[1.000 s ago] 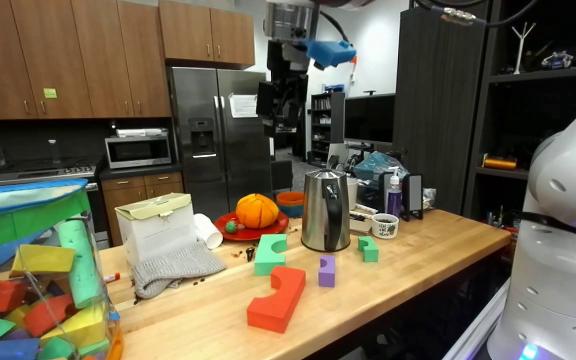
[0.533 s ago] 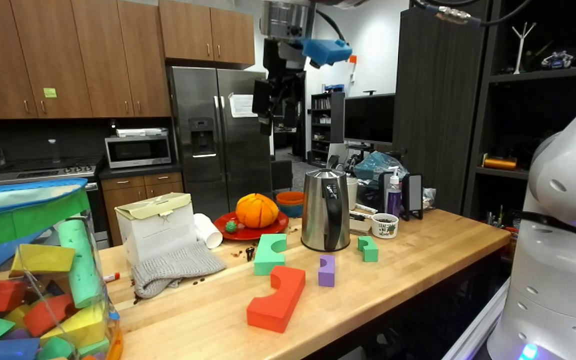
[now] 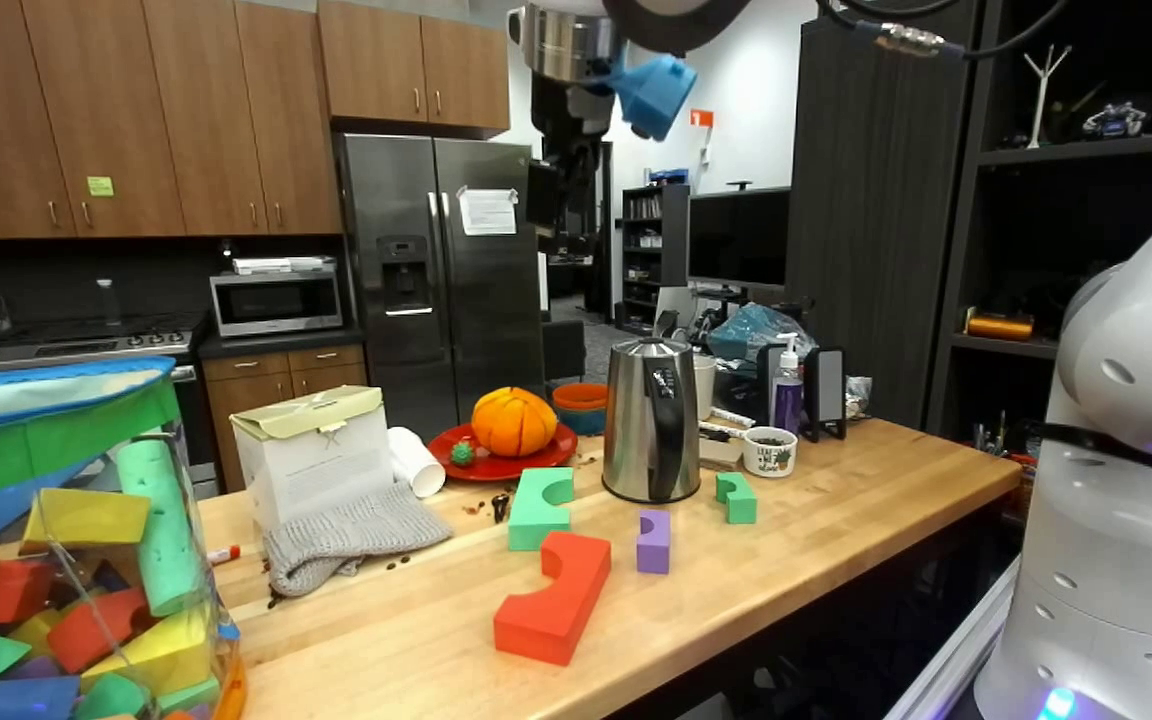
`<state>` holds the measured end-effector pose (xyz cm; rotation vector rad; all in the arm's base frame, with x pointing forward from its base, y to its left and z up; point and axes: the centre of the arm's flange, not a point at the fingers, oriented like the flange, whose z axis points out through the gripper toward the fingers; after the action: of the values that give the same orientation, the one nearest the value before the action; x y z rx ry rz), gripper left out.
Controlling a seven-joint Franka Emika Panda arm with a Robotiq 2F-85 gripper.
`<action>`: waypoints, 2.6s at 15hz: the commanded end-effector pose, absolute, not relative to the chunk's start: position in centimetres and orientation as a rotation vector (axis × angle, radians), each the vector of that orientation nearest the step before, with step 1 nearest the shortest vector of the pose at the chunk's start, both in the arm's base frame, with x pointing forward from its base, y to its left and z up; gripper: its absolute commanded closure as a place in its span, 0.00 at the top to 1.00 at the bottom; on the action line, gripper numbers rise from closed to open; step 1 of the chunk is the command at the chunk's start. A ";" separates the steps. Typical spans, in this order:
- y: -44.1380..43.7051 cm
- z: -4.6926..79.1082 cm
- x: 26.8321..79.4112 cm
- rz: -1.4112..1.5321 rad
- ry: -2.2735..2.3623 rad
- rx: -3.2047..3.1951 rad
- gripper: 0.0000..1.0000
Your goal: Open the lid of the kettle by pressing on the button at the center, push the kettle slightly forward and then close the lid
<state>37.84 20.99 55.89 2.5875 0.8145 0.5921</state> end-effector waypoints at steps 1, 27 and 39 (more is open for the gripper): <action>17.8 56.1 38.6 0.642 0.999 2.479 1.00; 0.8 44.9 45.3 0.591 1.106 2.420 1.00; 1.6 45.0 45.1 0.582 1.041 2.443 1.00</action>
<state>45.08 1.59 44.97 2.4433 1.0414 0.5824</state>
